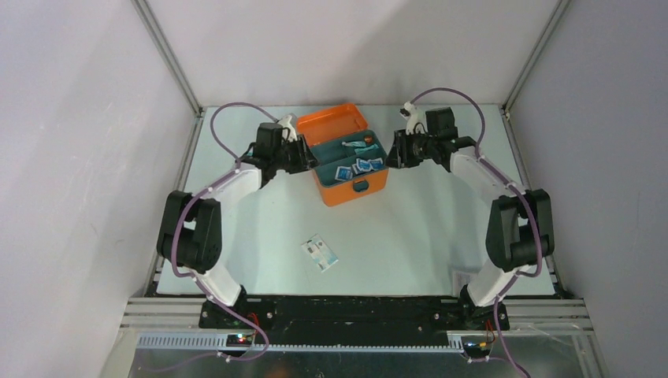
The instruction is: Organize the medicine kit
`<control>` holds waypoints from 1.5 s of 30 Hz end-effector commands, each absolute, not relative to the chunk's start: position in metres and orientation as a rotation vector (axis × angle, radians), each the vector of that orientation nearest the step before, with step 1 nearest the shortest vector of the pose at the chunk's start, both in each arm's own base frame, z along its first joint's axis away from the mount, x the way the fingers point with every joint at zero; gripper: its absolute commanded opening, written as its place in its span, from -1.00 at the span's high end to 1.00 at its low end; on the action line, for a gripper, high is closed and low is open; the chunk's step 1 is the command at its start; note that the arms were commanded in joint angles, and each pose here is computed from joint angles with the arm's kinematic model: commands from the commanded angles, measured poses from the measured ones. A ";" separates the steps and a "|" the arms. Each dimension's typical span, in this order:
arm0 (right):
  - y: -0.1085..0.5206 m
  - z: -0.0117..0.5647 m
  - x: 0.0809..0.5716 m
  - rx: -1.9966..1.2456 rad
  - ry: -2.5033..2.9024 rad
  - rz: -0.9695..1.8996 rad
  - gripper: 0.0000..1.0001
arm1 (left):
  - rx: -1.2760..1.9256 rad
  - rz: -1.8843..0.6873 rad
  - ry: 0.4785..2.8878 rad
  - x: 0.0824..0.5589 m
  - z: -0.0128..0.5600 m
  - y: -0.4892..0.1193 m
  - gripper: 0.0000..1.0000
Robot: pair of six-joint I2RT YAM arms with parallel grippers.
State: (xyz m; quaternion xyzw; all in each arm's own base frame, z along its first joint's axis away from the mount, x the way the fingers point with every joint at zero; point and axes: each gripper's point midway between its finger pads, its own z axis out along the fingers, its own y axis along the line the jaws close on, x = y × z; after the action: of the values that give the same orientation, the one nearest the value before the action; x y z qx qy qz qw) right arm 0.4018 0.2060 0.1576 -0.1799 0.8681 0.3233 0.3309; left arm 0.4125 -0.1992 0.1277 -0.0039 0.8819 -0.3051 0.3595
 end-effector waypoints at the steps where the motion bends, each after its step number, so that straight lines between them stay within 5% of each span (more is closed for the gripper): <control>1: 0.213 0.190 0.391 -0.522 2.148 0.852 0.25 | 0.108 -0.837 2.174 0.407 0.159 -0.224 0.18; 15: 0.173 0.226 0.412 -0.441 2.017 0.718 0.08 | 0.257 -0.840 2.258 0.397 0.118 -0.275 0.16; 24: 0.140 0.193 0.442 -0.303 2.113 0.682 -0.09 | 0.406 -0.839 2.245 0.392 0.111 -0.295 0.18; 36: 0.113 0.232 0.431 -0.243 2.042 0.676 -0.10 | 0.395 -0.700 1.961 0.390 0.245 -0.225 -0.31; 45: 0.164 0.247 0.396 -0.521 1.973 0.635 -0.13 | 0.130 -0.624 2.422 0.309 0.127 -0.146 -0.27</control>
State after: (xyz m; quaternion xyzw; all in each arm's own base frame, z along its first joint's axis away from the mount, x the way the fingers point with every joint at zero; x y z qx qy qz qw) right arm 0.4223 0.1183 0.2261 -0.1131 0.8382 0.2649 0.4631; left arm 0.3653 -0.1584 0.2271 0.0787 0.8382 -0.2583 0.4739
